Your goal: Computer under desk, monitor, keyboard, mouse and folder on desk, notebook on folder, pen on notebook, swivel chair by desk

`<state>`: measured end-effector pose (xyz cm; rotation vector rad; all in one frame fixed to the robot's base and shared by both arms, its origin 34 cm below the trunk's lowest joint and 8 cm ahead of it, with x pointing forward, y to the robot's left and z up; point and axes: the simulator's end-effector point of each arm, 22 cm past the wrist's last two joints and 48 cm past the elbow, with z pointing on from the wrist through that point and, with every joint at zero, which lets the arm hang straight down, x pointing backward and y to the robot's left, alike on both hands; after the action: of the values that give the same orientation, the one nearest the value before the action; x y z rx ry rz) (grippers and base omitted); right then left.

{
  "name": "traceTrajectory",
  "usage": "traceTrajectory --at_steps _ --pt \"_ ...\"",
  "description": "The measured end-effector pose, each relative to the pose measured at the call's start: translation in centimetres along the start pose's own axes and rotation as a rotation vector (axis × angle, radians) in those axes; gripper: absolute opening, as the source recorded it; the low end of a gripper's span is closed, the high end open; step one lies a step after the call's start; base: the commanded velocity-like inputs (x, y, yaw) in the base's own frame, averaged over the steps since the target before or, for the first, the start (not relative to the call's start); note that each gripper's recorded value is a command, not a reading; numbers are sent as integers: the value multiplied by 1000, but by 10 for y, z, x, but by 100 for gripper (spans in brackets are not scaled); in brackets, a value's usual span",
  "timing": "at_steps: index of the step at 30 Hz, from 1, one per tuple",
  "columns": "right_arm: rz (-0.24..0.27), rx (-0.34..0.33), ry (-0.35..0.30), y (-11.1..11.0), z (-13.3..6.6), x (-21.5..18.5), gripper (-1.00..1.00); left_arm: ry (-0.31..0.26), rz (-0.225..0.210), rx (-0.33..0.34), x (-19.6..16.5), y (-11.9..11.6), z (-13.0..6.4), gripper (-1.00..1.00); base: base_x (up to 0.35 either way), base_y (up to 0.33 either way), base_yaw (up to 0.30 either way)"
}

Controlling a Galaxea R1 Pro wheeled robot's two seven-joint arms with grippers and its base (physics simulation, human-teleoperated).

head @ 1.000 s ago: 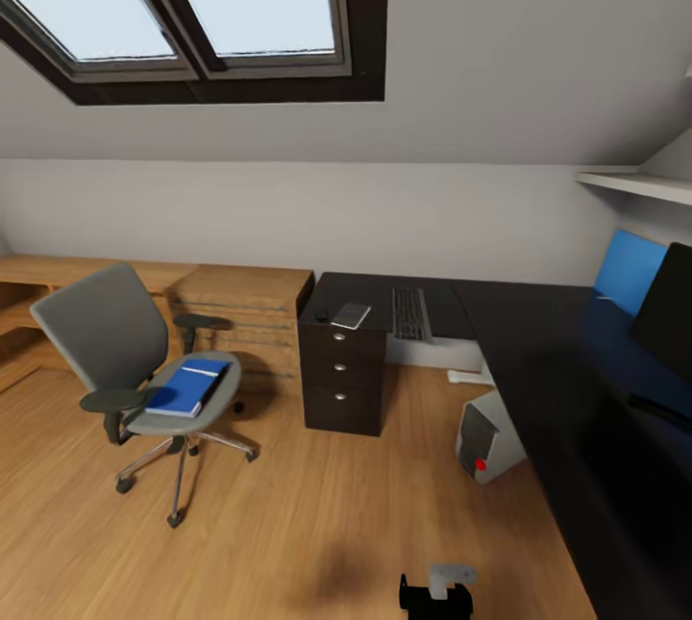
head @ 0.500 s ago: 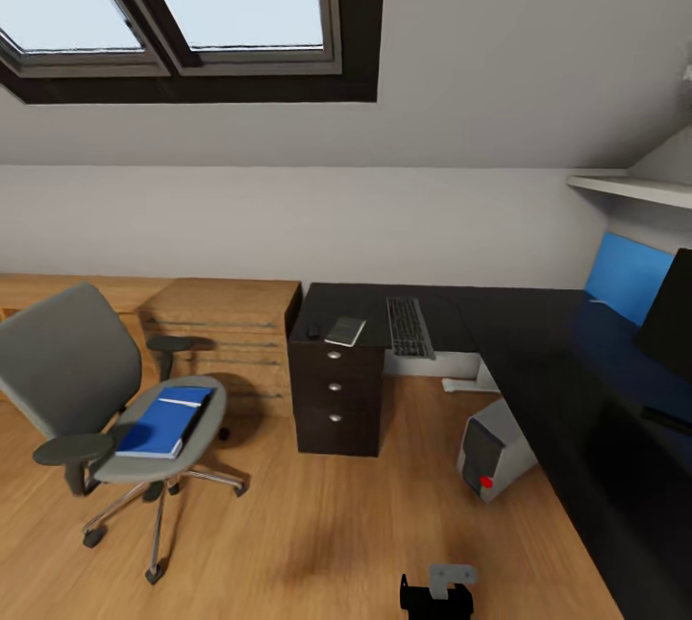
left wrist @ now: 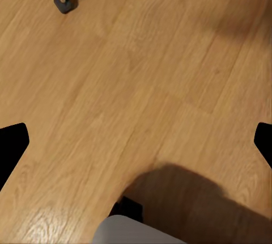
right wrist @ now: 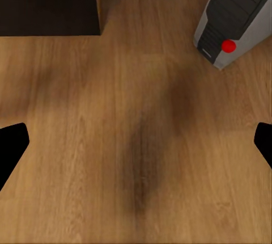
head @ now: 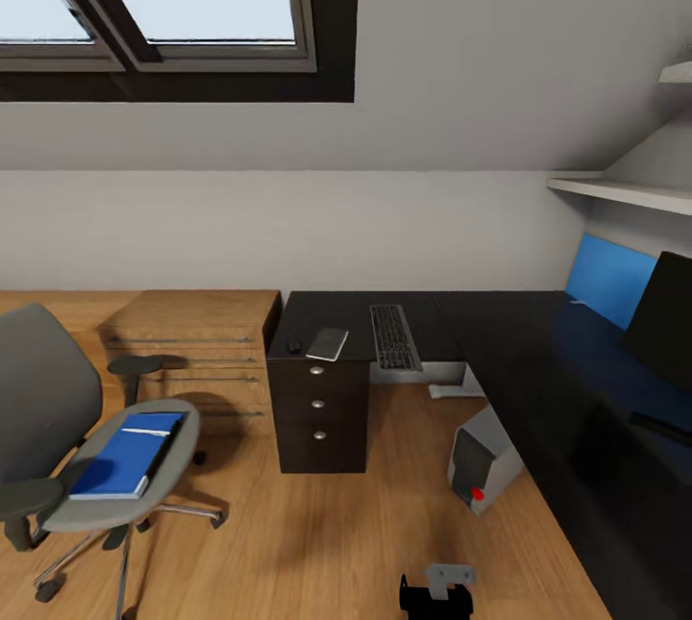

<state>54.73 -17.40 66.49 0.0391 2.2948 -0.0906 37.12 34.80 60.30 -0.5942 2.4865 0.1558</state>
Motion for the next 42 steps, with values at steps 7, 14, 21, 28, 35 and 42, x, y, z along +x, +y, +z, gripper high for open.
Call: traceTrajectory --at_steps 7,14,21,28,35,42 --pt "-3 -1 -4 0 0 -1 100 -2 -1 1 0 0 0 100 206 -2 -1" --pt "10 -7 -15 5 0 -6 100 -1 -2 2 0 -1 0 100 332 94 0" --pt "211 -61 -149 39 1 -86 100 0 -5 5 0 -3 -1 100 325 107 0" --pt "521 -44 -291 20 -1 -179 100 -45 -34 55 -21 -35 -3 100 131 21 0" --pt "711 -123 -425 5 -12 -249 100 -133 -76 147 -83 -91 -18 100 10 1 0" --pt "814 -193 -464 -6 -15 -265 100 -81 -45 293 -131 -157 -54 100 1 0 0"
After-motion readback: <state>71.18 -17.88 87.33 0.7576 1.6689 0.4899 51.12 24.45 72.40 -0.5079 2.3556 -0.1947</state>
